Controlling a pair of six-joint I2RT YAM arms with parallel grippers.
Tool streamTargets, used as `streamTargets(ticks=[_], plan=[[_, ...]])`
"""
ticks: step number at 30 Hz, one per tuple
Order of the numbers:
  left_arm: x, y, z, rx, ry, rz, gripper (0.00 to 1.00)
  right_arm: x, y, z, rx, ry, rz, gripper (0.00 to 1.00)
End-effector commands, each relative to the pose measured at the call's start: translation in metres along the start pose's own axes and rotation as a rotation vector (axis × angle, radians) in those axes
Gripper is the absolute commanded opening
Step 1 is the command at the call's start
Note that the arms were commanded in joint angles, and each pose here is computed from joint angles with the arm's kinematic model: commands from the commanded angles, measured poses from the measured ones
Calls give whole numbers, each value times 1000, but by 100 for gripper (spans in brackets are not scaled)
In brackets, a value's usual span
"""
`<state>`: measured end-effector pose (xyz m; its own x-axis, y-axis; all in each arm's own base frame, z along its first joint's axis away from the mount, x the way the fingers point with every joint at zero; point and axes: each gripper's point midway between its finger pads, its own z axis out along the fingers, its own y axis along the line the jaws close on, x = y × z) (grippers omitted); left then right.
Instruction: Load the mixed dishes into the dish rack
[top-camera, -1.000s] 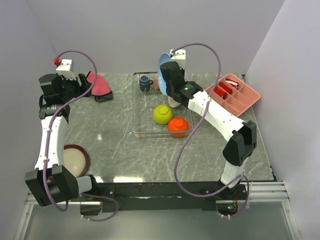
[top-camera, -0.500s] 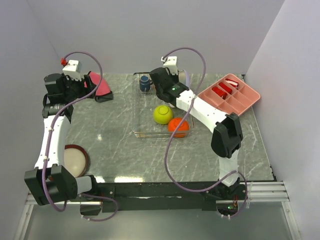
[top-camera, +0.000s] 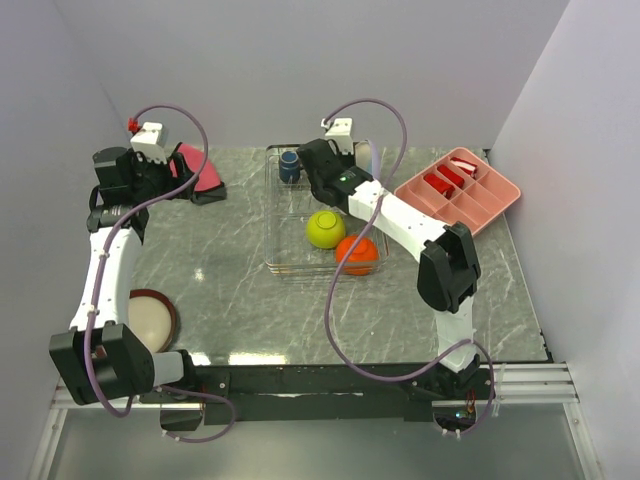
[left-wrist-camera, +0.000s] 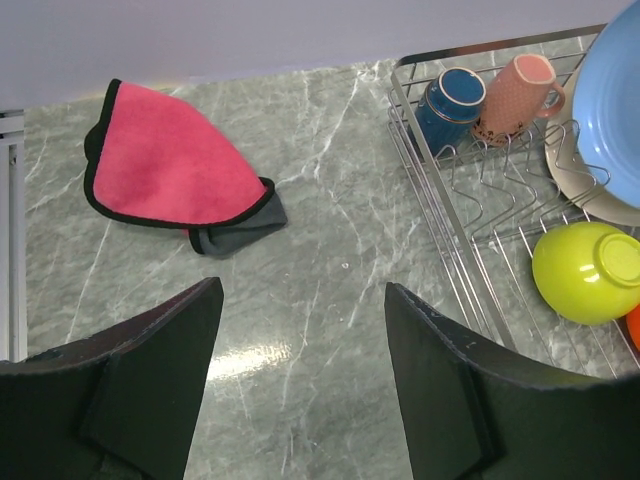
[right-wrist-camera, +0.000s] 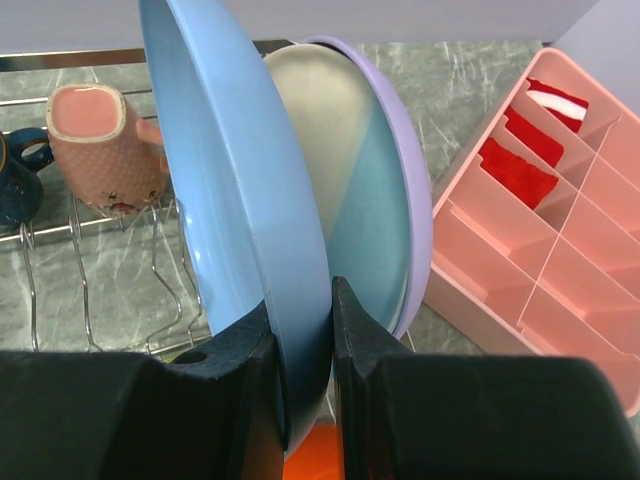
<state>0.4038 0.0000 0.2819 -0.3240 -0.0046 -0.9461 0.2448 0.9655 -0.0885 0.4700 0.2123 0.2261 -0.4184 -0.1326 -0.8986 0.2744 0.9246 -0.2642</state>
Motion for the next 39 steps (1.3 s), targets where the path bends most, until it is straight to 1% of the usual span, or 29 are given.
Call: streamTargets(ticks=[1, 10, 11, 12, 14, 15, 16, 18, 19, 23, 25, 28, 31, 32, 33, 34, 35, 36, 37, 38, 39], plan=[[-13, -7, -4, 25, -38, 30, 72, 8, -2, 8, 33, 24, 2, 0], [-7, -11, -13, 18, -20, 15, 71, 26, 12, 14, 33, 66, -48, 0], [-5, -11, -13, 20, -16, 5, 71, 26, 11, 14, 30, 65, -47, 5], [-5, -12, -13, 22, -17, 4, 70, 26, 13, 12, 20, 66, -45, 16], [-4, -13, -13, 26, -13, -3, 71, 23, 12, 11, 13, 62, -47, 25], [-4, -13, -13, 26, -16, -1, 71, 20, 11, 9, 11, 55, -39, 37], [-5, -13, -13, 28, -17, -1, 70, 20, 10, 9, 9, 53, -45, 42], [-6, -13, -12, 30, -24, -1, 70, 12, 8, 7, 4, 37, -34, 46], [-6, -14, -11, 33, -24, -2, 71, 10, 6, 6, 7, 31, -38, 46], [-8, -18, -9, 48, -32, -3, 71, -13, -1, -7, -13, 0, -3, 52], [-7, -18, -7, 50, -30, -2, 72, -23, -3, -13, -22, -10, 13, 54], [-1, -13, -6, 21, -11, 2, 74, -43, -7, -27, -63, -37, 47, 57], [11, -2, -6, -26, 34, 35, 78, -62, -10, -45, -119, -54, 95, 62], [22, 9, -7, -77, 69, 68, 80, -72, -16, -53, -133, -70, 120, 66], [28, 14, -8, -104, 92, 80, 86, -76, -13, -59, -171, -70, 134, 68], [35, 19, -8, -120, 120, 101, 89, -79, -14, -64, -197, -71, 140, 69], [45, 24, -11, -126, 161, 168, 89, -86, -19, -73, -227, -79, 157, 75], [59, 30, -15, -150, 222, 187, 90, -87, -17, -78, -260, -77, 162, 78], [70, 36, -20, -161, 265, 208, 90, -78, -8, -83, -333, -56, 135, 82], [82, 41, -25, -153, 319, 273, 90, -81, -12, -91, -368, -60, 142, 90], [100, 43, -35, -150, 401, 281, 90, -79, -10, -95, -404, -53, 136, 94]])
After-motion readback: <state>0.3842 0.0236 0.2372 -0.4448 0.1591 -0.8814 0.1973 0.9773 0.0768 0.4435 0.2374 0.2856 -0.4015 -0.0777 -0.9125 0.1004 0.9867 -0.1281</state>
